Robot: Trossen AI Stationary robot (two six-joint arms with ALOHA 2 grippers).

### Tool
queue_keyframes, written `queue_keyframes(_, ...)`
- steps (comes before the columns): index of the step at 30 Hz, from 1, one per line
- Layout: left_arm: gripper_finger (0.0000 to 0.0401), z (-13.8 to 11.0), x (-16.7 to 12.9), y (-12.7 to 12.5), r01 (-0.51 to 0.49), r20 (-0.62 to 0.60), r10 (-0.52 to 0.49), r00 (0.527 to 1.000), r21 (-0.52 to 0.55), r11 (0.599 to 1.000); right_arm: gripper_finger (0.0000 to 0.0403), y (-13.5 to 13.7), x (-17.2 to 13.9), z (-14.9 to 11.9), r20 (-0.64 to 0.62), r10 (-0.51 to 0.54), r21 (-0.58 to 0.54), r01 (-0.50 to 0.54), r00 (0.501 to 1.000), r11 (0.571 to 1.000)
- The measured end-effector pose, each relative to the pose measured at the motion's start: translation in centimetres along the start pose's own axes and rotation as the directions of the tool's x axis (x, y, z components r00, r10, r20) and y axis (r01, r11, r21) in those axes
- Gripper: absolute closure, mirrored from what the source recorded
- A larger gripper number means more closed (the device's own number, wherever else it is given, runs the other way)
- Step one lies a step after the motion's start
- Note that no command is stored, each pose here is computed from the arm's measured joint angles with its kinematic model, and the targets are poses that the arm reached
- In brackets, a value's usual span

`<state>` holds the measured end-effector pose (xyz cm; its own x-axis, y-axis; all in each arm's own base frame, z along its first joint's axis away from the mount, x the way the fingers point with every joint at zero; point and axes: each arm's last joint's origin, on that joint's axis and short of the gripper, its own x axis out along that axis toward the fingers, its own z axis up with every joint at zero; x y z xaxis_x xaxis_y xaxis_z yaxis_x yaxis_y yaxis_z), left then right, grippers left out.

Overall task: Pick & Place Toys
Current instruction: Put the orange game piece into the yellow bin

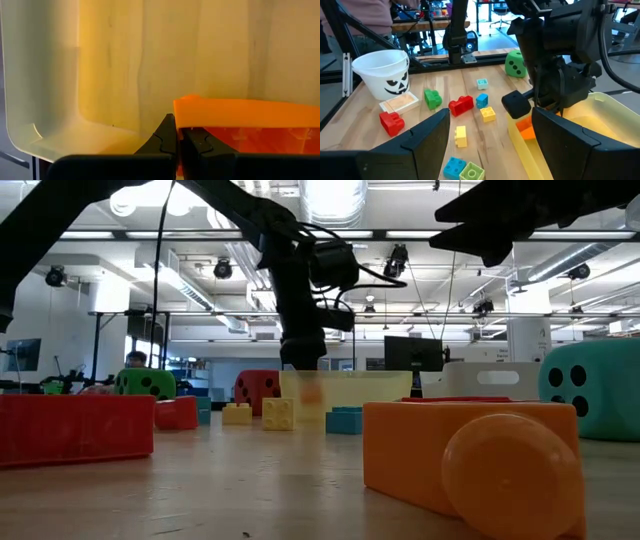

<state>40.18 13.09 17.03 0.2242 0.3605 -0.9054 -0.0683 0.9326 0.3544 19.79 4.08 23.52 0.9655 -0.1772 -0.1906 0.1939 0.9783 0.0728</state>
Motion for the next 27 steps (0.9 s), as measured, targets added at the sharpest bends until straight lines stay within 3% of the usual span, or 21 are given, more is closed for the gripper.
queue_keyframes(27, 0.0401, -0.44, 0.15, -0.82, 0.016, -0.036, -0.015, 0.999, 0.021, 1.0, 0.0126, -0.03, 0.0, -0.17, -0.015, -0.003, -0.007, 0.002, 1.0, 1.0)
